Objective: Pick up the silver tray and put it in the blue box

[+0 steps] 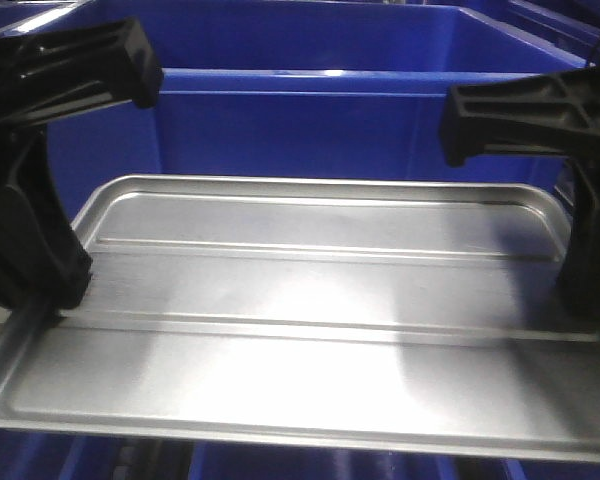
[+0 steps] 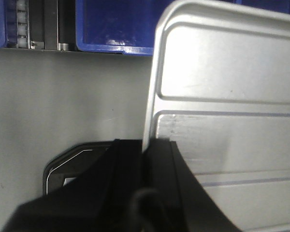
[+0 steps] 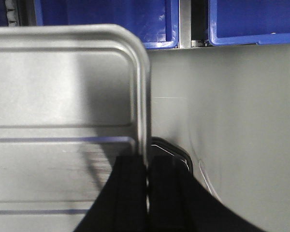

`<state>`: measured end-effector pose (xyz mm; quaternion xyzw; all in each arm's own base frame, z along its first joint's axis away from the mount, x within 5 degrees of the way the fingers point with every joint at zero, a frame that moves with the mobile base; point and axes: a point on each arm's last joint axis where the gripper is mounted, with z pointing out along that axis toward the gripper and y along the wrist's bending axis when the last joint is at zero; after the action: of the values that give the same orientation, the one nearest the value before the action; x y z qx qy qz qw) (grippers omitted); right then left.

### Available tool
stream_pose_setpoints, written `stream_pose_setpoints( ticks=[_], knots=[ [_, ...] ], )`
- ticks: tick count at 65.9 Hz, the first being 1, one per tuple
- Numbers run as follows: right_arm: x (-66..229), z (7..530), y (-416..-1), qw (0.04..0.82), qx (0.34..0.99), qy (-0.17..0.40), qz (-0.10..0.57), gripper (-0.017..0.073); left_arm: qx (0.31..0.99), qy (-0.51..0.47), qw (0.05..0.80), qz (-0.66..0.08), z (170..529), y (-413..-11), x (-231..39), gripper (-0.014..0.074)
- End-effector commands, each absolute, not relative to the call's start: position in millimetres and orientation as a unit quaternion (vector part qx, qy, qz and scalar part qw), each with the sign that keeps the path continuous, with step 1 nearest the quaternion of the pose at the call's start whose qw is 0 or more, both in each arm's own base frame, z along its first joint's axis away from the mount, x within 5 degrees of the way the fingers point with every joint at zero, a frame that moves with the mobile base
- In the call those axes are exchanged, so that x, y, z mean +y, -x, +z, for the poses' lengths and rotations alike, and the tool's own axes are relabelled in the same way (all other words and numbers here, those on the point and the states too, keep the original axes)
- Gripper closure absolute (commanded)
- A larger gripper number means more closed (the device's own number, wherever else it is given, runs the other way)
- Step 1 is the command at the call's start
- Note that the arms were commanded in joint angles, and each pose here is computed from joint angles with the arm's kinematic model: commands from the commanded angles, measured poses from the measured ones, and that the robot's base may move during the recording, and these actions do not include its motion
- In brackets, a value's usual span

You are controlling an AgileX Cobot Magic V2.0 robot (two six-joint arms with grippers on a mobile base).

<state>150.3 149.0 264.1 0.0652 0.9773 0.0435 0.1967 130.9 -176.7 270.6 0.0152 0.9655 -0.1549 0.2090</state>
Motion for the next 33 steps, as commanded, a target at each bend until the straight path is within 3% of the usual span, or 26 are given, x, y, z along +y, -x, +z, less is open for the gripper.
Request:
stream_pose_setpoints(
  ticks=[1, 18, 33],
  knots=[
    [134.0, 273.2, -150.2, 0.211, 0.975, -0.066, -0.016, 0.0505, 0.966, -0.015, 0.227, -0.126, 280.7, -132.2, -167.4, 0.0697],
    [135.8, 273.6, -151.2, 0.216, 0.974, -0.064, -0.005, 0.0505, 0.965, -0.016, 0.229, -0.130, 281.1, -132.5, -168.2, 0.0697],
    [147.7, 284.1, -158.1, 0.250, 0.965, -0.047, 0.055, 0.0505, 0.960, -0.017, 0.241, -0.143, 288.4, -134.6, -171.2, 0.0697]
  ],
)
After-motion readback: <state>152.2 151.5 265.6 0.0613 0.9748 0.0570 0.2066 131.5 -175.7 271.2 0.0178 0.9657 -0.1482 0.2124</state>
